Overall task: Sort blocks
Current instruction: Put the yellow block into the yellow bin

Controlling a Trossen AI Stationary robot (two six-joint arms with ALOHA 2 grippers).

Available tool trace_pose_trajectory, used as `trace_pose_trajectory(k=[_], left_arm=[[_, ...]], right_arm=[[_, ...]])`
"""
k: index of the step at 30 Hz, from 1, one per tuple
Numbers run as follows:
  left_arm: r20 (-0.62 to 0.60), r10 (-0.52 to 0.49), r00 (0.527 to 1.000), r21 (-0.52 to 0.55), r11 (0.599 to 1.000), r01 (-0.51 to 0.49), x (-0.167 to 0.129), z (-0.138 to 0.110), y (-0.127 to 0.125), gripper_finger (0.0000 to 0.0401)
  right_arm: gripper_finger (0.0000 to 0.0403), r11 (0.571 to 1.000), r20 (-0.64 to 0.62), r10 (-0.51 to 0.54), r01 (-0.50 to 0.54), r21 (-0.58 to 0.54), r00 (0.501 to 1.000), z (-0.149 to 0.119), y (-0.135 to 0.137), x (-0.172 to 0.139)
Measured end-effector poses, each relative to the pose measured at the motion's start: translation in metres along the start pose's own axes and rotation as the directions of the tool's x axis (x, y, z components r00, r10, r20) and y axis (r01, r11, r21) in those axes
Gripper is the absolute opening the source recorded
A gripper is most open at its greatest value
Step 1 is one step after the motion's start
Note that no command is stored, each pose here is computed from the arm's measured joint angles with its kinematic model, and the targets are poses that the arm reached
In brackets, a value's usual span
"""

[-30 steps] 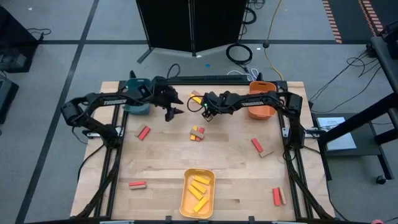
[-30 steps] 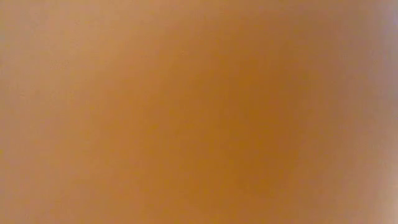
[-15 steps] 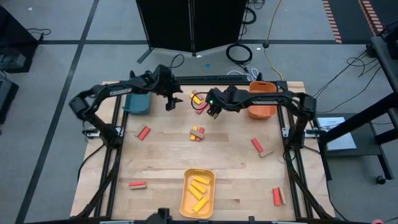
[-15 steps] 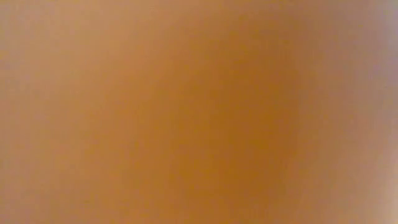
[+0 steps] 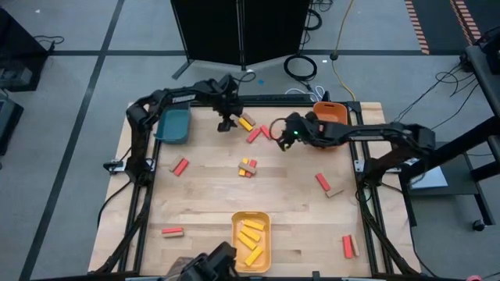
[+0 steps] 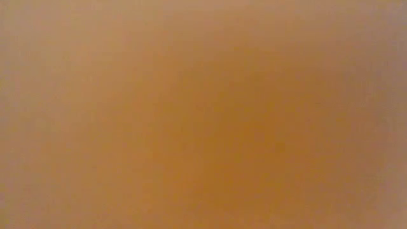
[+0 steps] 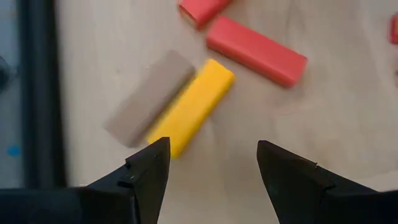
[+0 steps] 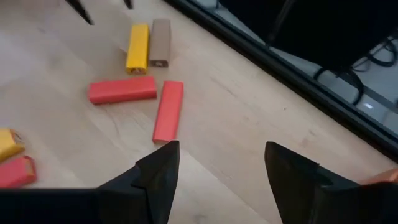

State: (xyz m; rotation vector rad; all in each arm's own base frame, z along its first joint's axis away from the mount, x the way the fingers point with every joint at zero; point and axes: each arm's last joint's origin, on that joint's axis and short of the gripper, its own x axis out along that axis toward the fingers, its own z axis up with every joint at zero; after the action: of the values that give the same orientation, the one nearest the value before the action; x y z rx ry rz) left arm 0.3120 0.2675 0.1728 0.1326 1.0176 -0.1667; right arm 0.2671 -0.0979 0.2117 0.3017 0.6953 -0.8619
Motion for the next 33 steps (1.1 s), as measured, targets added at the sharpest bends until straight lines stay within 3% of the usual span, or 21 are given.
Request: trace_pose_trajectory(k=[7,12,24,33], left_arm=[[-0.095,0.088,0.992,0.084,0.993,-0.080,0.000,0.000,0.005,0.0237],[-0.154,0.097,0.983,0.139,0.987,-0.076,0.014,-0.005,0.006,0.0237],[-0.173,0.166,0.971,0.281,0.953,-0.113,0.037,0.013,-0.006,0.0237],[-0.189,0.167,0.968,0.271,0.956,-0.112,0.039,0.018,-0.011,0.0237]], right_arm=[[0.0201,0.998,0.077,0.035,-0.038,0.042,0.996,-0.010,-0.011,-0.014],[0.0201,0.997,0.104,0.074,-0.077,0.026,0.992,-0.006,-0.010,-0.017],[0.0201,0.994,0.143,0.112,-0.112,-0.007,0.983,-0.002,-0.008,-0.017],[0.0201,0.994,0.142,0.112,-0.112,-0.004,0.984,-0.002,-0.008,-0.017]])
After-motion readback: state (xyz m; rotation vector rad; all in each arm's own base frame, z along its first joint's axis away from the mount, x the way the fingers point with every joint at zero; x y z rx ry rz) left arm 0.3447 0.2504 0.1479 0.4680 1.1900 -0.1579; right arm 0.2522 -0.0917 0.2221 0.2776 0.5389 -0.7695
